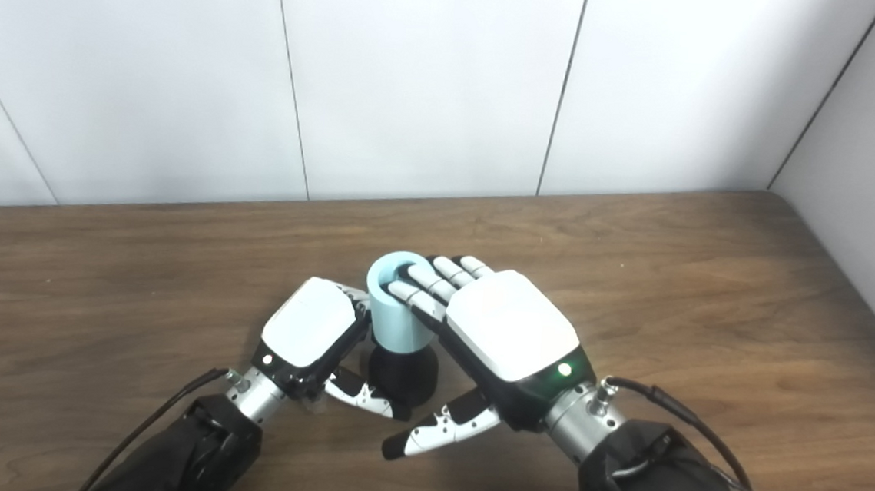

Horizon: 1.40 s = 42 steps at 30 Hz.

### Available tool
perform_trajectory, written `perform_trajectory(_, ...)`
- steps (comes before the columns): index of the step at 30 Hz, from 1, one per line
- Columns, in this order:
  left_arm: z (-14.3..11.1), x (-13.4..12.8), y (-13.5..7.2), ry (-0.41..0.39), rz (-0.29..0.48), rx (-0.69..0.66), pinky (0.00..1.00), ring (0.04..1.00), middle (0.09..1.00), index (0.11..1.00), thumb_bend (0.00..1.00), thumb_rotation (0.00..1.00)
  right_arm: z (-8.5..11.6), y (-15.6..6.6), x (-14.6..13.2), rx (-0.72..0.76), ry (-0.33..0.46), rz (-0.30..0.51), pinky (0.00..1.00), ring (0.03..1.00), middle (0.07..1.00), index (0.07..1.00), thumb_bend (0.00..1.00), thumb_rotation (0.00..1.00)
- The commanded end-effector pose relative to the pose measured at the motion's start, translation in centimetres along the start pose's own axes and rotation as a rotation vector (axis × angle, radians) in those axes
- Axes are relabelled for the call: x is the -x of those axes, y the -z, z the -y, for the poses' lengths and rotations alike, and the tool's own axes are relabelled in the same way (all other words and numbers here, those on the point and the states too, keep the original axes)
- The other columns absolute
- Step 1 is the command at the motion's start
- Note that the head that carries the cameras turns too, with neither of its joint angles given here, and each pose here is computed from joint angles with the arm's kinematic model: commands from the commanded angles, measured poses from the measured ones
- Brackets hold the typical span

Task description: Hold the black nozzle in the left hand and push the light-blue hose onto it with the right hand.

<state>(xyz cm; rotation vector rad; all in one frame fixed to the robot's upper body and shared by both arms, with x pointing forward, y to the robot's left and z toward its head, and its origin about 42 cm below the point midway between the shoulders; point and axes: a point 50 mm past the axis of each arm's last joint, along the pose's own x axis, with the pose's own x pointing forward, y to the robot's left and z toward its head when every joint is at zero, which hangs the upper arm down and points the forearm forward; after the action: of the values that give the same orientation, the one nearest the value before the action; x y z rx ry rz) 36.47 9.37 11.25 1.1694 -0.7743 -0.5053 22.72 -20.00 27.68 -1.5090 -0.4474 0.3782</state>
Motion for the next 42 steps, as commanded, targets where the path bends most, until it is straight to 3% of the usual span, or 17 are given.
perform_trajectory(1, 9.7, 10.6, -4.5, 0.329, -0.108, 0.152, 0.28, 0.321, 0.403, 0.52, 0.51, 0.0, -5.5, -0.6, 1.1, -0.067, -0.487, 0.061, 0.92, 0.915, 0.904, 0.866, 0.95, 0.8)
perform_trajectory(14, 9.6, 10.6, -4.5, 0.324, -0.106, 0.156, 0.3, 0.336, 0.406, 0.523, 0.51, 0.0, -5.9, -0.7, 1.3, -0.081, -0.547, 0.048, 0.95, 0.931, 0.912, 0.877, 0.96, 0.8)
perform_trajectory(42, 9.5, 10.6, -4.5, 0.321, -0.1, 0.157, 0.29, 0.325, 0.403, 0.521, 0.51, 0.0, -7.5, -1.1, 1.2, -0.108, -0.574, 0.046, 0.96, 0.935, 0.918, 0.881, 0.94, 0.8)
